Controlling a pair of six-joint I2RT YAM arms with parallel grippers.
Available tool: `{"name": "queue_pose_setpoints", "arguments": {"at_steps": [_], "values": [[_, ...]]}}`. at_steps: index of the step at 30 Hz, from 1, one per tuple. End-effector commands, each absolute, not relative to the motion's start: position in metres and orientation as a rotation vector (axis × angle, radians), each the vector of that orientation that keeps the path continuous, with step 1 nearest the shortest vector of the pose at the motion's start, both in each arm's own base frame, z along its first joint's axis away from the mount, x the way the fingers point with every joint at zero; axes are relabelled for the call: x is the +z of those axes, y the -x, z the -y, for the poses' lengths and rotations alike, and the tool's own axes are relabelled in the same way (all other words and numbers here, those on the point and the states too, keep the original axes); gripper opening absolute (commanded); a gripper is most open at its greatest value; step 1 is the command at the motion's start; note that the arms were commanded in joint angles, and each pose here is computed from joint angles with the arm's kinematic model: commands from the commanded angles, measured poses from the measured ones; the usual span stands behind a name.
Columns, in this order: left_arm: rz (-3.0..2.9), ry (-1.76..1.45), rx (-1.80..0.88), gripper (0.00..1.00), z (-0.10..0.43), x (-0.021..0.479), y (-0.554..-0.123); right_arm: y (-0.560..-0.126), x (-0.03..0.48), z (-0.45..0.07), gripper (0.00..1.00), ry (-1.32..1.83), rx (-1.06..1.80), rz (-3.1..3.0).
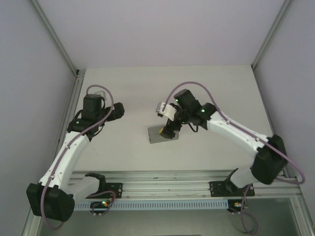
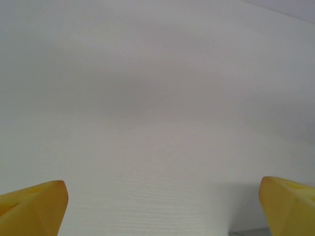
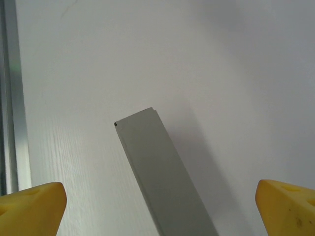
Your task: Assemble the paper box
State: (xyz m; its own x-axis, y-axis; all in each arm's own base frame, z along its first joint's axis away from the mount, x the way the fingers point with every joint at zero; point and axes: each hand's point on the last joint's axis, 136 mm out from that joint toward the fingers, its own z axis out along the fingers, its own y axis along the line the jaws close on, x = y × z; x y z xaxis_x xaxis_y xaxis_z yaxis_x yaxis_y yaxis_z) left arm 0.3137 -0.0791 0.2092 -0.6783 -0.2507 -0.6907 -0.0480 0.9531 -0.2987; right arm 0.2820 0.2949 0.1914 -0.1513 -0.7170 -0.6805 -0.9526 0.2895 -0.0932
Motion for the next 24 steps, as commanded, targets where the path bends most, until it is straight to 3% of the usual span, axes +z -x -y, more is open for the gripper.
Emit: {"name": "queue_pose_setpoints", "arguments": {"at_steps": [1,11,18,20,24], "values": [[-2.341,0.276,-0.27,1.0,0.064,0.189,-0.302,-0.258,0.157,-0.289,1.0,1.873,0.462,-1.848],[-2.385,0.271,-0.266,1.0,0.064,0.171,-0.298,-0.288,0.111,-0.297,0.98,2.006,0.381,-1.91],[-2.382,0.27,-0.279,1.0,0.065,0.17,-0.296,-0.271,0.093,-0.298,0.72,2.099,0.513,-1.997],[-2.377,0.262,-0.3,1.0,0.068,0.172,-0.295,-0.271,0.091,-0.3,0.56,2.09,0.53,-2.004],[-2.357,0.262,-0.308,1.0,0.067,0.174,-0.292,-0.277,0.092,-0.3,0.5,2.079,0.478,-2.013]]}}
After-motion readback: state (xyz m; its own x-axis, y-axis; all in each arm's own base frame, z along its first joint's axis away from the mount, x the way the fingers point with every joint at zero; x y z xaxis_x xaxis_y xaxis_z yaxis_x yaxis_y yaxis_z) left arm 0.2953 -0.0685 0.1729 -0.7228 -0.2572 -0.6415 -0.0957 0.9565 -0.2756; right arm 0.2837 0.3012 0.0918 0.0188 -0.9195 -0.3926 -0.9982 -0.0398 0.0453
